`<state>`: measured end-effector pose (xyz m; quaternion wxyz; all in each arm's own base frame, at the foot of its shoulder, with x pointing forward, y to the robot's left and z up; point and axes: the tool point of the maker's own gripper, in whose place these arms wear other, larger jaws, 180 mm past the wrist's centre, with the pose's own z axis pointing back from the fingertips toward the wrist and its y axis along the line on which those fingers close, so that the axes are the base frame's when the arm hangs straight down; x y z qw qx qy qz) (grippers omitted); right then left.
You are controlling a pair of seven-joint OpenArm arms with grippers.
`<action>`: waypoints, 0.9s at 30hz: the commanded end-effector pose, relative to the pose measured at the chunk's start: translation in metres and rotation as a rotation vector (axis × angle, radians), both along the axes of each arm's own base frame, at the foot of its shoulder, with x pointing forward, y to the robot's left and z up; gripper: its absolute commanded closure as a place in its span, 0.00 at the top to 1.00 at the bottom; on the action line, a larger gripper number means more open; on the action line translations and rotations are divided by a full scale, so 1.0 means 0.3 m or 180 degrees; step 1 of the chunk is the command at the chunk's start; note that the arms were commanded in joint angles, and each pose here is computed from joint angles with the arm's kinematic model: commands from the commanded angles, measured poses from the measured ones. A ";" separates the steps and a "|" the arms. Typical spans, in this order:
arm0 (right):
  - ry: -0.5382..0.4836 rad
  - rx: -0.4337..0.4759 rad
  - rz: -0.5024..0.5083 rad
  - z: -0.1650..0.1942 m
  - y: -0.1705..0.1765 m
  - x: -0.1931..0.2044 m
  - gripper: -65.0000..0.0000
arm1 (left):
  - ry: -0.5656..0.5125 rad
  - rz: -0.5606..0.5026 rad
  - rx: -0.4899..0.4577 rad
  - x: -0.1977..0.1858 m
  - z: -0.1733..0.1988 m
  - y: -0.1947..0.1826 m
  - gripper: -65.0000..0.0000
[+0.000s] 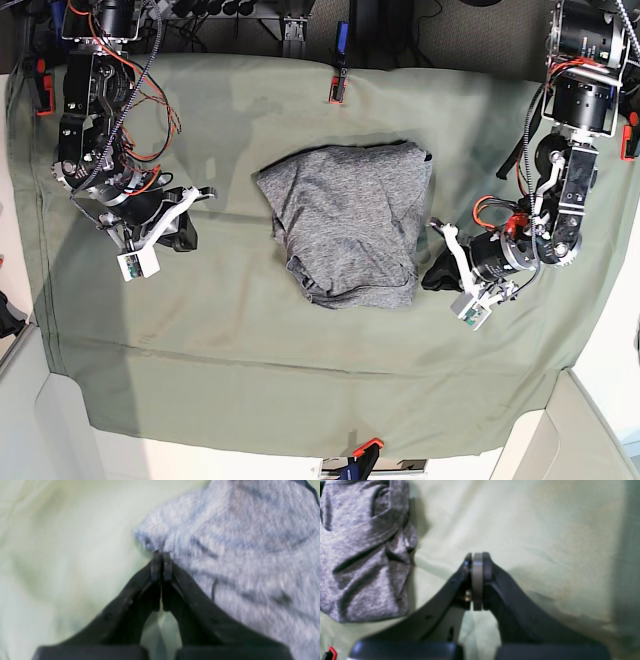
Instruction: Fold the T-shirt properly
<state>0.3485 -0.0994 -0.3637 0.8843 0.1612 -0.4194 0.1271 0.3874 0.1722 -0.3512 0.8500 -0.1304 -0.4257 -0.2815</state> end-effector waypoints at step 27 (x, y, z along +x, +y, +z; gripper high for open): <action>0.1395 -0.0024 -0.0267 -0.162 -0.294 -0.770 0.00 | 0.1625 0.0399 0.0360 -1.103 -0.156 0.263 0.02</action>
